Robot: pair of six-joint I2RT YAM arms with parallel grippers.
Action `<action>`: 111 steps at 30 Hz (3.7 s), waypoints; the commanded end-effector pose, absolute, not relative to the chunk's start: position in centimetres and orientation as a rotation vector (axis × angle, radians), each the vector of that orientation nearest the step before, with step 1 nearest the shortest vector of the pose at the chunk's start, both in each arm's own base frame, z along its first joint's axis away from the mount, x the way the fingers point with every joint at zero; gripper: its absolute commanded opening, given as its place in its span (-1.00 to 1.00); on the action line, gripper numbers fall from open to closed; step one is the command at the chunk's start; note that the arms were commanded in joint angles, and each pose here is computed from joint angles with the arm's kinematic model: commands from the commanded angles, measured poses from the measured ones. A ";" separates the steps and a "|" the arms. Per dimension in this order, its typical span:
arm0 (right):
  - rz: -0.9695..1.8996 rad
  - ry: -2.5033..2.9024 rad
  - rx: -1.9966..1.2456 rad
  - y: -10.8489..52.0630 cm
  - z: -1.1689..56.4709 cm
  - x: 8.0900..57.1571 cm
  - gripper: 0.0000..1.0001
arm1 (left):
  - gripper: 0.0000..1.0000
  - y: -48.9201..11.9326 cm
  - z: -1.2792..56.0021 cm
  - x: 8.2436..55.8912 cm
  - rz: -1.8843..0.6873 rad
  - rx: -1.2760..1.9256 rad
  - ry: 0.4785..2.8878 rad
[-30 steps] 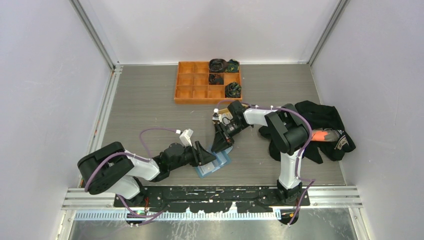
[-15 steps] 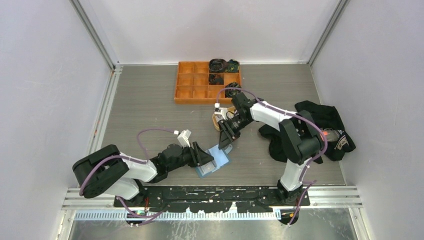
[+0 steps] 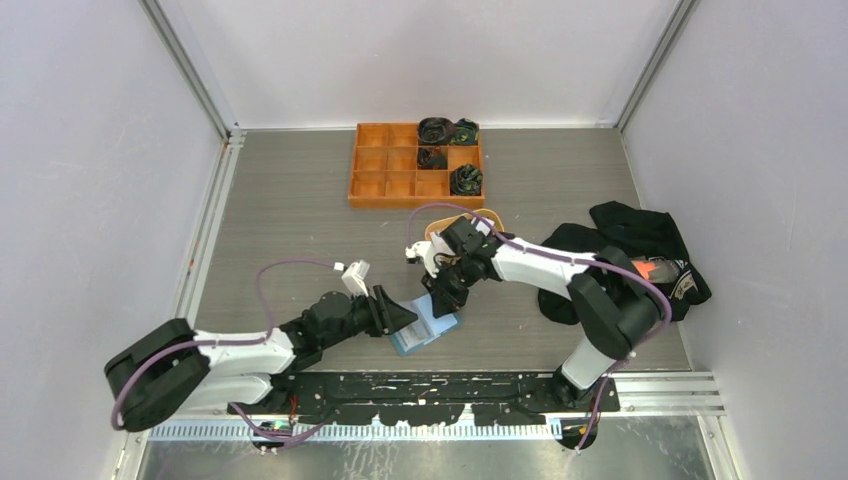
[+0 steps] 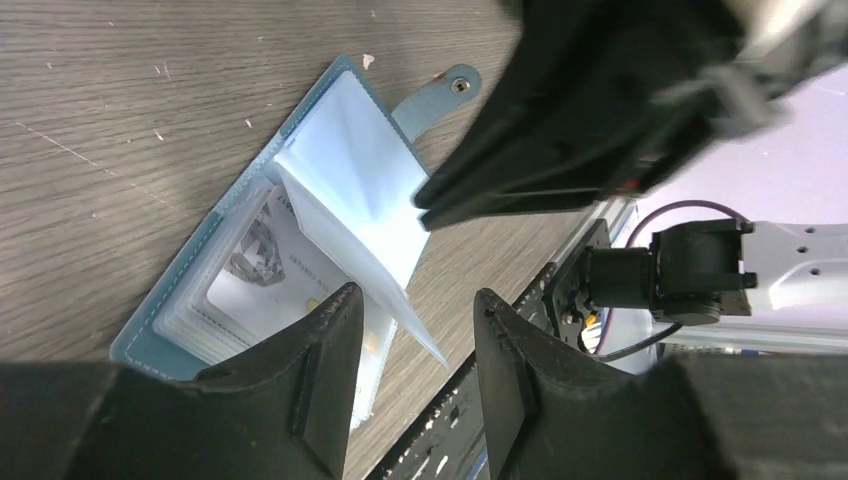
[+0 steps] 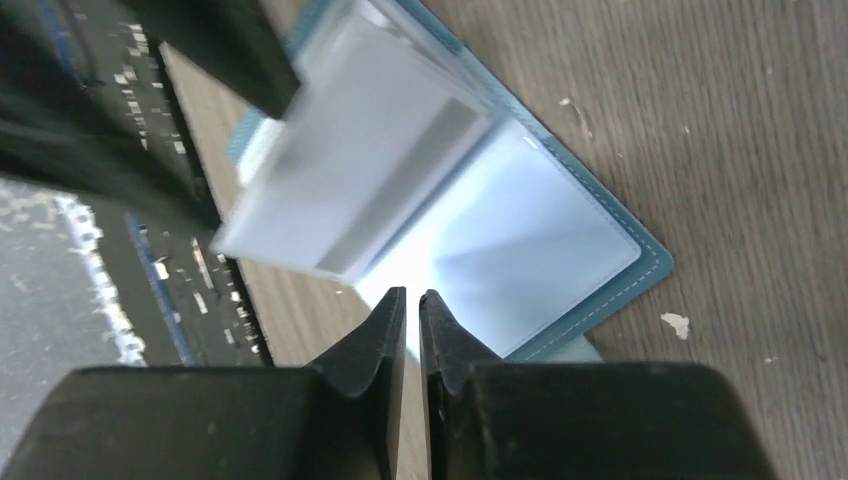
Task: Put the credit cards into the card holder
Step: Turn over the card slot in the card holder, then pick up the credit card from the storage box.
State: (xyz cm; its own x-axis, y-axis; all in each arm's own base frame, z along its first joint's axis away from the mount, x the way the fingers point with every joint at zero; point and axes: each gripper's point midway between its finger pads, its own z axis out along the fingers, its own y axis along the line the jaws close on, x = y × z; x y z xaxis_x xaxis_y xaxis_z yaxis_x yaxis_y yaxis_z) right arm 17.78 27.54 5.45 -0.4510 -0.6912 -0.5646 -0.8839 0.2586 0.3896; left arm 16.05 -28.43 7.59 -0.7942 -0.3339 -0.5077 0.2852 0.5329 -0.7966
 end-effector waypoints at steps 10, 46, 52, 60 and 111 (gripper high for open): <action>1.053 2.326 -1.431 32.5 4.6 16.6 -0.68 | -0.06 -22.1 11.2 14.9 -1.116 -0.076 2.058; 0.687 2.446 -0.007 16.1 12.6 38.7 0.14 | 0.95 -21.8 11.5 16.7 -1.109 -0.077 1.871; 0.607 2.483 0.122 15.1 10.4 39.8 0.09 | 0.93 -22.1 11.3 16.4 -1.134 -0.092 1.889; 0.514 2.512 0.258 13.9 8.6 40.4 0.07 | 0.91 -22.3 11.2 16.3 -1.156 -0.108 1.897; 0.738 2.423 0.303 17.0 8.8 41.7 -0.65 | 0.88 -23.1 11.4 16.3 -1.182 -0.111 1.916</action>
